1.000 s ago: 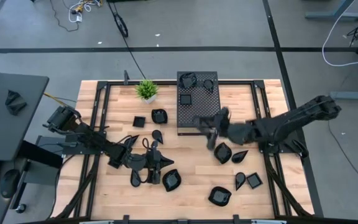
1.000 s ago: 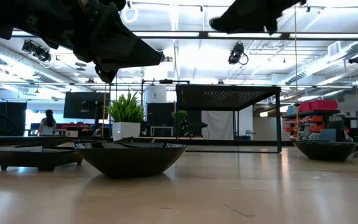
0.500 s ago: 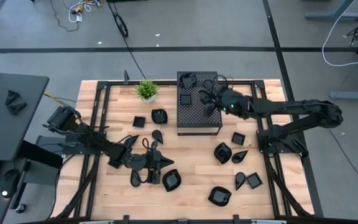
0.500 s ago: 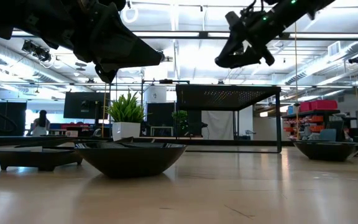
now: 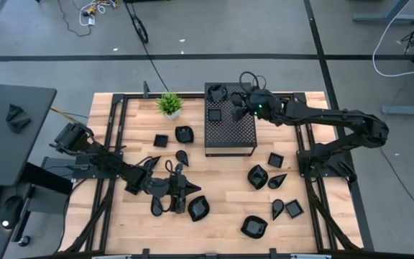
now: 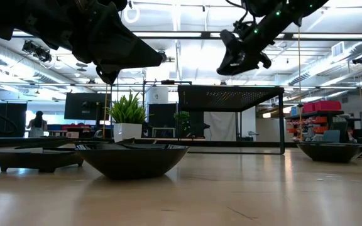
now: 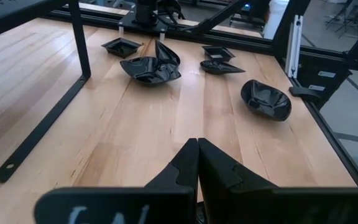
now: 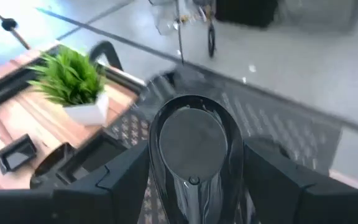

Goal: Pick & Place Mini shaped plates
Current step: Stack the drop shaped plate on top of the drop shaped plate on the shelf

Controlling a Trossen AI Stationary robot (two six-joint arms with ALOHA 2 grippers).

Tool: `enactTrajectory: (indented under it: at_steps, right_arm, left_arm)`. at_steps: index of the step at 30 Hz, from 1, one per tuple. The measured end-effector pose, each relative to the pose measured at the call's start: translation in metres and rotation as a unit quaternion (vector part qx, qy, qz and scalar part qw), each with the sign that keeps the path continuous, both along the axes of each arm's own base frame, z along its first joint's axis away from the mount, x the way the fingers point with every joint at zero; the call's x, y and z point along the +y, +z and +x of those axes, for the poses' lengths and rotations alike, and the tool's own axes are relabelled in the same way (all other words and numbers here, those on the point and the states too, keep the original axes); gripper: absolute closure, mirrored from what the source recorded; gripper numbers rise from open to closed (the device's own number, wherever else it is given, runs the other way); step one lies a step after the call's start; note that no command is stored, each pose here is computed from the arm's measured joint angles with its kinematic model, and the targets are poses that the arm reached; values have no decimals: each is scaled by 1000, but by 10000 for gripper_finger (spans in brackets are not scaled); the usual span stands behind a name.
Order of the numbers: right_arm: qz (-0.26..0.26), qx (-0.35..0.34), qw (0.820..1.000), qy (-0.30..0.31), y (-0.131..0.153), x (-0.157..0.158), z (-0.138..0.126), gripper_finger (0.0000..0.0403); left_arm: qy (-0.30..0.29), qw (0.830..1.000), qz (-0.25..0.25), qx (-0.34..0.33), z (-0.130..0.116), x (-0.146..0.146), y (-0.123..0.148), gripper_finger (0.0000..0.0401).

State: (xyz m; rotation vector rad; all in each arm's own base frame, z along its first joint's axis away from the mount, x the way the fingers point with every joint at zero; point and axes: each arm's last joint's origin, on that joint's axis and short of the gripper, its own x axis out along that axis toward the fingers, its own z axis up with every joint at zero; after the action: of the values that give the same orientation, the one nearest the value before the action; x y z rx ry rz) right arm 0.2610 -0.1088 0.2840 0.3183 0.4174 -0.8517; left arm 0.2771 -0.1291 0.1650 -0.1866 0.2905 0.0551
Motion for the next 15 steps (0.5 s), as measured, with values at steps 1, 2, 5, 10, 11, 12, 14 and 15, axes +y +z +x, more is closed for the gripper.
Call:
enactTrajectory:
  at_steps: [1, 2, 5, 10, 11, 12, 14, 15]
  right_arm:
    - [-11, 5, 1000, 7, 1, 0, 0, 156]
    - [-15, 9, 1000, 10, 2, 0, 0, 156]
    - [-6, -14, 1000, -2, 3, 0, 0, 156]
    - [3, -28, 999, -43, 3, -5, -3, 156]
    - [0, -26, 998, -50, 3, -6, -3, 156]
    - [-1, -23, 998, -57, 3, -7, -4, 156]
    - [-4, -19, 997, -71, 2, -8, -6, 156]
    - [-3, -17, 997, -77, 2, -8, -6, 156]
  left_arm:
    - [0, 1000, 0, 0, 0, 0, 0, 387]
    - [0, 1000, 0, 0, 0, 0, 0, 387]
    - [0, 1000, 0, 0, 0, 0, 0, 387]
    - [0, 1000, 0, 0, 0, 0, 0, 387]
    - [0, 1000, 0, 0, 0, 0, 0, 387]
    - [0, 1000, 0, 0, 0, 0, 0, 387]
    - [0, 1000, 0, 0, 0, 0, 0, 387]
    - [0, 1000, 0, 0, 0, 0, 0, 387]
